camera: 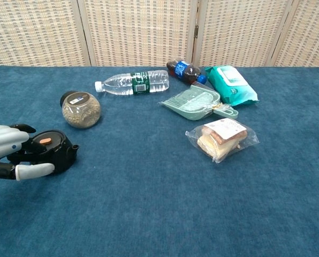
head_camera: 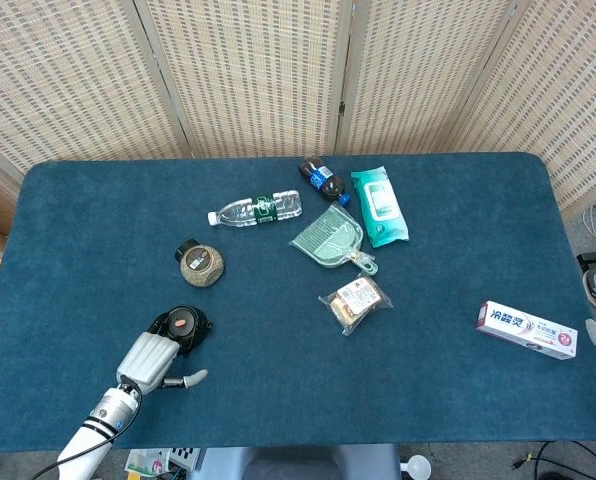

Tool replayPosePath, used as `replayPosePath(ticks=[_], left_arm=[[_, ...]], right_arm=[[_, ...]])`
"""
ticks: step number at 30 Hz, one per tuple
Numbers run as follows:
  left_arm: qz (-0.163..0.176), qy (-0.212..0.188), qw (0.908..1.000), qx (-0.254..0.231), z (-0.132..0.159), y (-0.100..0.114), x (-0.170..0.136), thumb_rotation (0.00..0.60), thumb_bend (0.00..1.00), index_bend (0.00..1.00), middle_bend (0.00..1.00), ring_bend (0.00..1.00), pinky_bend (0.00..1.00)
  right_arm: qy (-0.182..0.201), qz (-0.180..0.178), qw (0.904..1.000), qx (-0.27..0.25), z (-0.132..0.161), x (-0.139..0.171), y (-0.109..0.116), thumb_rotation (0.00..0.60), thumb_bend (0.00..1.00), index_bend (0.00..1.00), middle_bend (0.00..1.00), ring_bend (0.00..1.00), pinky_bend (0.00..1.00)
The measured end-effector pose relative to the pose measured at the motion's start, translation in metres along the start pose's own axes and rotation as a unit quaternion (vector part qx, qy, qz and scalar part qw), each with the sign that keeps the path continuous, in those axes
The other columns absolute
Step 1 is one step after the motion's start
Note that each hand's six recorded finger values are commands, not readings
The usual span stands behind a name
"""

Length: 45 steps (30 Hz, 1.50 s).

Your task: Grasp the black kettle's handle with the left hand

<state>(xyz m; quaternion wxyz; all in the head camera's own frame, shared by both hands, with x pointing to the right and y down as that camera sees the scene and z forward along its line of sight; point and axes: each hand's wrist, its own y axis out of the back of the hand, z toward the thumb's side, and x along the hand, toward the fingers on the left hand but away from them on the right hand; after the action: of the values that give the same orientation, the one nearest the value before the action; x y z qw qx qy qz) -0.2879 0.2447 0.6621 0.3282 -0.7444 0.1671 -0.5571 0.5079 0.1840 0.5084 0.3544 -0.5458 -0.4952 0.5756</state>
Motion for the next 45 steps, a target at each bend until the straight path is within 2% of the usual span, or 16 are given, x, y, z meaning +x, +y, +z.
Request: replayPosePath(ticks=[7, 15, 20, 28, 30, 33, 39, 41, 45], left_arm=[[-0.003, 0.000, 1.0000, -0.004, 0.000, -0.003, 0.000, 0.000, 0.11, 0.46, 0.46, 0.62, 0.02], [0.003, 0.001, 0.9999, -0.010, -0.001, -0.003, 0.002, 0.000, 0.11, 0.64, 0.66, 0.61, 0.00], [0.005, 0.002, 0.9999, -0.015, -0.003, -0.001, 0.007, 0.000, 0.11, 0.76, 0.81, 0.68, 0.00], [0.023, 0.004, 0.9990, -0.038, -0.006, 0.011, 0.022, 0.000, 0.09, 0.86, 0.94, 0.77, 0.00], [0.028, 0.005, 0.9987, -0.041, -0.007, 0.014, 0.025, 0.000, 0.09, 0.87, 0.96, 0.79, 0.02], [0.037, 0.009, 0.9983, -0.044, -0.009, 0.018, 0.031, 0.000, 0.09, 0.87, 0.96, 0.79, 0.11], [0.055, 0.024, 0.9965, -0.059, -0.014, 0.027, 0.041, 0.000, 0.09, 0.89, 0.99, 0.81, 0.19], [0.063, 0.031, 0.9956, -0.062, -0.016, 0.031, 0.044, 0.000, 0.09, 0.91, 1.00, 0.83, 0.26], [0.076, 0.041, 0.9941, -0.065, -0.019, 0.037, 0.048, 0.002, 0.09, 0.93, 1.00, 0.85, 0.28]], right_arm=[[-0.001, 0.001, 1.0000, 0.000, 0.000, 0.000, -0.001, 0.600, 0.28, 0.12, 0.18, 0.14, 0.03], [-0.002, -0.002, 1.0000, 0.001, 0.000, 0.000, 0.000, 0.600, 0.28, 0.12, 0.18, 0.14, 0.03], [-0.006, -0.007, 1.0000, 0.002, -0.002, 0.000, 0.001, 0.600, 0.28, 0.12, 0.18, 0.14, 0.03], [-0.008, -0.011, 0.9999, 0.001, -0.003, -0.001, 0.002, 0.600, 0.28, 0.12, 0.18, 0.14, 0.03], [-0.009, -0.012, 0.9999, 0.001, -0.004, -0.001, 0.002, 0.600, 0.28, 0.12, 0.18, 0.14, 0.03], [-0.011, -0.012, 0.9999, 0.000, -0.005, -0.001, 0.002, 0.600, 0.28, 0.12, 0.18, 0.14, 0.03], [-0.012, -0.012, 0.9999, 0.000, -0.006, -0.003, 0.000, 0.600, 0.28, 0.12, 0.18, 0.14, 0.03], [-0.012, -0.012, 0.9999, -0.001, -0.006, -0.004, 0.000, 0.600, 0.28, 0.12, 0.18, 0.14, 0.03], [-0.013, -0.013, 0.9998, -0.001, -0.007, -0.004, 0.000, 0.600, 0.28, 0.12, 0.18, 0.14, 0.03]])
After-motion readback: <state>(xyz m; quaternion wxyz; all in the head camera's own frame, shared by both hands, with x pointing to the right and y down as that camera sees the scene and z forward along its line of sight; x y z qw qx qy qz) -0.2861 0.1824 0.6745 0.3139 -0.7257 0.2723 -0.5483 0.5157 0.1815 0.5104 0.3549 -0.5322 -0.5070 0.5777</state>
